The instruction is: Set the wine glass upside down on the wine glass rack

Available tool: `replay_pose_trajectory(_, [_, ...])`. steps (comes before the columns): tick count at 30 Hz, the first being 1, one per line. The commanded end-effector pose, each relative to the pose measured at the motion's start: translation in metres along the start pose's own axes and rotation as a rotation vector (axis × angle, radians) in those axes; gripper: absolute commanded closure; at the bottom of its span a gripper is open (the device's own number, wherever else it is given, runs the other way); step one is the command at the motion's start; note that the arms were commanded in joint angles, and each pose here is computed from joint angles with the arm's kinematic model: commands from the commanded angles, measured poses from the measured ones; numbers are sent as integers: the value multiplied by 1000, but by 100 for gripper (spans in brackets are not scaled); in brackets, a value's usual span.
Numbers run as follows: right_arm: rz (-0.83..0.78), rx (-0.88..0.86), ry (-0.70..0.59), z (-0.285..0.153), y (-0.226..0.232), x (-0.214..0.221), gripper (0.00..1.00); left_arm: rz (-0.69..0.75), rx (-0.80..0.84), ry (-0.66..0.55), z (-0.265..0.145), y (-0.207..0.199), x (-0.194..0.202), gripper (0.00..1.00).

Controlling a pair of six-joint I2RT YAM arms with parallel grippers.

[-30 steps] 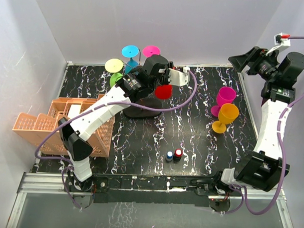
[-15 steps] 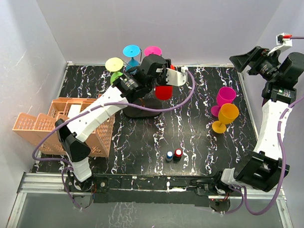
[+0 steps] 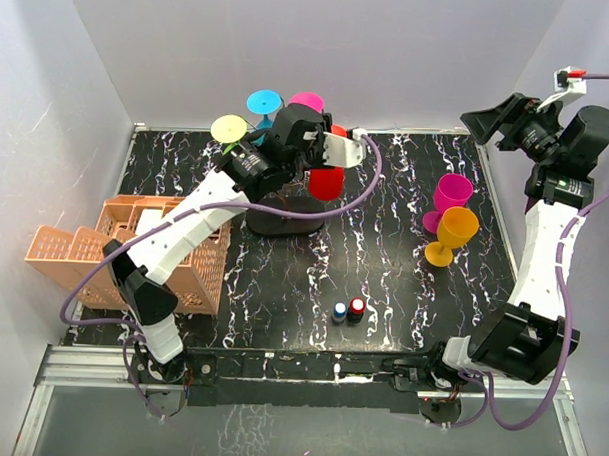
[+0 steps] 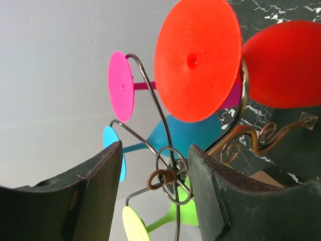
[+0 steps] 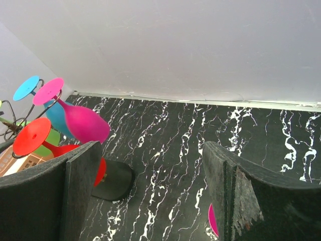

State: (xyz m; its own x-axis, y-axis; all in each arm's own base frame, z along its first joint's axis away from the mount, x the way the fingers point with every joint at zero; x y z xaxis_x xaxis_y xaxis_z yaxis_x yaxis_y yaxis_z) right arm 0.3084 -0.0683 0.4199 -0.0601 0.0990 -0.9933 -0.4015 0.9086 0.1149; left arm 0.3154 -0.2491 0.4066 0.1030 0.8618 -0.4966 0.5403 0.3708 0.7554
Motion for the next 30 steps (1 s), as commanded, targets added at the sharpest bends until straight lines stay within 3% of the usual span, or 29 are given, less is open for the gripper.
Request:
replay_pose_trajectory(1, [-100, 19, -60, -8, 3, -14, 12, -43, -94, -22, -41, 33, 6, 46])
replay_pose_trajectory(7, [-284, 137, 33, -16, -8, -18, 10, -135, -188, -68, -50, 53, 8, 45])
replay_pose_trajectory(14, [-466, 256, 224, -32, -22, -6, 7, -309, -255, -217, -71, 80, -5, 41])
replay_pose_trajectory(17, [-466, 265, 326, -33, -30, 10, 8, -364, -283, -255, -77, 89, -9, 37])
replay_pose_trajectory(22, [-428, 263, 472, -33, -43, 42, 13, -464, -372, -272, -81, 102, -9, 20])
replay_pose_trajectory(30, [-379, 268, 647, -22, -57, 87, 20, -526, -389, -287, -84, 108, -8, 13])
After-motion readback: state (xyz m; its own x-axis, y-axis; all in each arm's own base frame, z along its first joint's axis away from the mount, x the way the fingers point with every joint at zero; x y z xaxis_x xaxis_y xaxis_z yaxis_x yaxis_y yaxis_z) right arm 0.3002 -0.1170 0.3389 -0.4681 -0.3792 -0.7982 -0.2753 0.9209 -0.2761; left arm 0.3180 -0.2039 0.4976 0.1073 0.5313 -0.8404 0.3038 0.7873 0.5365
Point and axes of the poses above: each gripper's point midway between its finger pads, its own z axis out along the fingers, its own y axis along the line the jaws close on, x = y × z, the point moved 10 cm from there along -z, back along the fingers, and after that the axes turned 14 degrees about -z, right-handed, at the moved point
